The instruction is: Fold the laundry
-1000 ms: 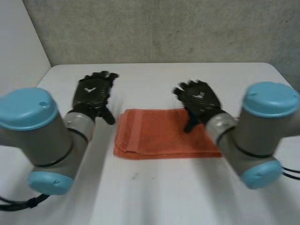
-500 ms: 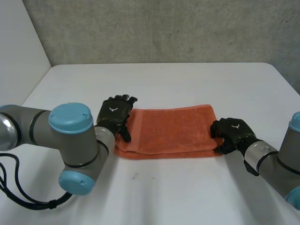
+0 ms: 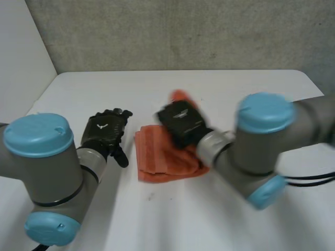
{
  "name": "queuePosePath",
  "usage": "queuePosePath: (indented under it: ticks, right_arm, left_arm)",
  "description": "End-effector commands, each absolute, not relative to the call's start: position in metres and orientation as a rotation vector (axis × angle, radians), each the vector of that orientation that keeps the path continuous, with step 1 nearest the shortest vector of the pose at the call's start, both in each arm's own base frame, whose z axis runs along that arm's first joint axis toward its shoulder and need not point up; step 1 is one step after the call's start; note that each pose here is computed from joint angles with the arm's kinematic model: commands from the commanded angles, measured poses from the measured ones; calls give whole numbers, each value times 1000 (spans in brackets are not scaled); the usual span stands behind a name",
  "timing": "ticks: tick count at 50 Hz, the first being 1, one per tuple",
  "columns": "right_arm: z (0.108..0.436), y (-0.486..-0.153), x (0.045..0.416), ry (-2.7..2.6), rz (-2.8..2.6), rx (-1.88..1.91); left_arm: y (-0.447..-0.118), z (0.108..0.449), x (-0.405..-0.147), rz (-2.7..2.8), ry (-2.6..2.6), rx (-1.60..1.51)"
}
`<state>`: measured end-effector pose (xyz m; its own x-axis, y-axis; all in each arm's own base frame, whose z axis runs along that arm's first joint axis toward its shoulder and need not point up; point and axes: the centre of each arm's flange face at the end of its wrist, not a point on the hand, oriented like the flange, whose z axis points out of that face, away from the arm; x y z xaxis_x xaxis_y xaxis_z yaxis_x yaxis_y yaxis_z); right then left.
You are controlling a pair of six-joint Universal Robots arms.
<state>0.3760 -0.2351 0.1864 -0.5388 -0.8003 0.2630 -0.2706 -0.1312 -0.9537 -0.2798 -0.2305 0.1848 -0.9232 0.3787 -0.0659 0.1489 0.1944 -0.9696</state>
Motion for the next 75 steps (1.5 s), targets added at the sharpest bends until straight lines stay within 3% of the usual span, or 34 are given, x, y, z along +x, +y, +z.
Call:
queuePosePath:
  ticks: [1, 5, 10, 15, 24, 37, 45, 50, 52, 53, 54, 55, 57, 62, 64, 75]
  right_arm:
    - [134, -176, 416, 1697, -1485, -1343]
    - [143, -182, 417, 1698, -1533, -1318]
    - [208, -216, 394, 1769, -1809, -1107]
    - [225, -235, 378, 1828, -1835, -929]
    - [196, -253, 367, 1977, -1646, -840]
    - [128, -285, 354, 2234, -1335, -815]
    - [145, -297, 350, 2212, -1372, -797]
    - [192, -295, 345, 2125, -1481, -774]
    - [227, -292, 338, 2061, -1576, -747]
    - [227, -292, 338, 2060, -1576, -747]
    - [247, -292, 331, 2024, -1637, -723]
    - [247, -292, 331, 2024, -1638, -722]
    - [282, -297, 312, 1964, -1768, -659]
    - [304, -298, 290, 1947, -1875, -597]
    - [323, -299, 258, 1969, -1988, -499]
    - [344, -295, 211, 2026, -2121, -364]
  left_arm:
    - [-236, 194, -265, 1861, -2291, -421]
    - [-244, 199, -261, 1887, -2285, -388]
    - [-253, 206, -266, 1917, -2244, -377]
    - [-262, 206, -278, 1890, -2202, -359]
    - [-252, 184, -309, 1700, -2217, -412]
    - [-246, 142, -305, 1508, -2414, -439]
    - [-244, 148, -300, 1491, -2436, -446]
    - [-242, 193, -300, 1599, -2320, -409]
    - [-242, 209, -299, 1641, -2276, -394]
    - [-242, 209, -299, 1641, -2276, -394]
    - [-243, 229, -298, 1696, -2218, -370]
    - [-245, 250, -295, 1749, -2163, -342]
    - [-245, 268, -289, 1794, -2125, -317]
    - [-248, 305, -264, 1881, -2096, -235]
    - [-245, 327, -247, 1938, -2080, -193]
    - [-237, 356, -225, 1977, -2097, -148]
